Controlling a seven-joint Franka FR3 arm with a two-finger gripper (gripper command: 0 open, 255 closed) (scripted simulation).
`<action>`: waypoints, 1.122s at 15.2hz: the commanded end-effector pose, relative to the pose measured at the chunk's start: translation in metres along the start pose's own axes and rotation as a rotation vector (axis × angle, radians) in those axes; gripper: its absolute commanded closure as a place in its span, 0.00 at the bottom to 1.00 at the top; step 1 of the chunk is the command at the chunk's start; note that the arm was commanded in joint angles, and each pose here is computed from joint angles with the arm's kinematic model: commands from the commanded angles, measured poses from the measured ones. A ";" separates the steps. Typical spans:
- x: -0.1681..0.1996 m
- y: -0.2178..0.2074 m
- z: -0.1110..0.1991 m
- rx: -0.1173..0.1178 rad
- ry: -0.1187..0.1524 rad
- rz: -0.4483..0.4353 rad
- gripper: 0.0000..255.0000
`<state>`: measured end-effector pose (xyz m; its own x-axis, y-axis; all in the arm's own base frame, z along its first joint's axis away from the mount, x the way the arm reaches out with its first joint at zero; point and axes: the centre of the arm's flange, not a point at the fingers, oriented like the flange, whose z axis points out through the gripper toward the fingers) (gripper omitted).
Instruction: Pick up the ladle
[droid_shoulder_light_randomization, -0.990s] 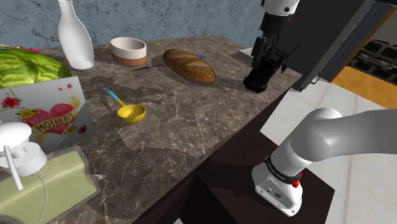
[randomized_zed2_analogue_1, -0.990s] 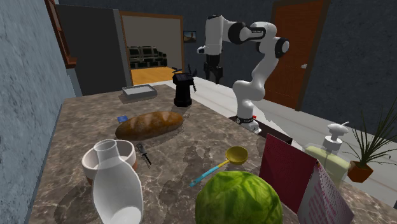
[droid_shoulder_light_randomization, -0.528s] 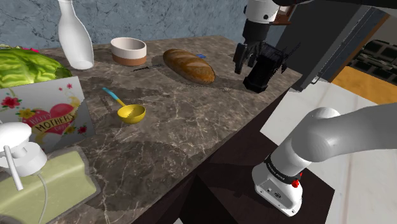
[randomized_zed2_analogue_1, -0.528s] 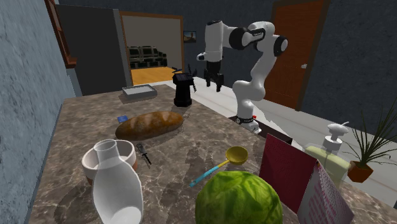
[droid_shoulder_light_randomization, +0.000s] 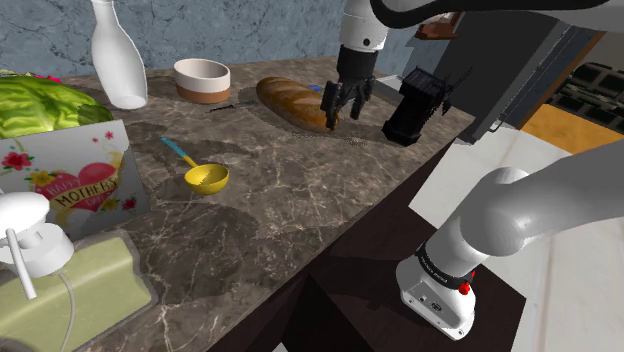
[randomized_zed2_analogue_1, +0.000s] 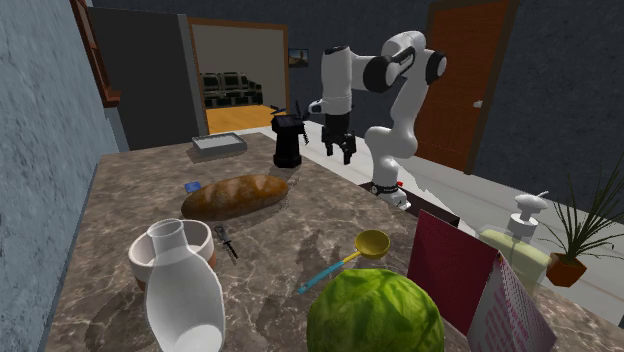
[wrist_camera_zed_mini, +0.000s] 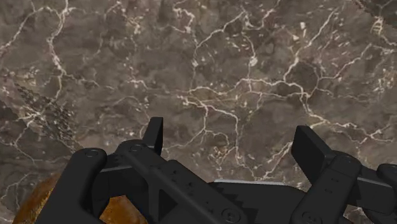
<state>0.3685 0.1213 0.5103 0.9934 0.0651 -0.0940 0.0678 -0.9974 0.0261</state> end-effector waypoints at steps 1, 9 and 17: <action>0.015 -0.021 0.006 0.017 0.003 0.001 0.00; 0.068 -0.098 0.035 0.078 0.006 0.000 0.00; 0.121 -0.177 0.059 0.138 0.010 0.000 0.00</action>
<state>0.4665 0.2941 0.4370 0.9942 0.0659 -0.0846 0.0571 -0.9930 -0.1030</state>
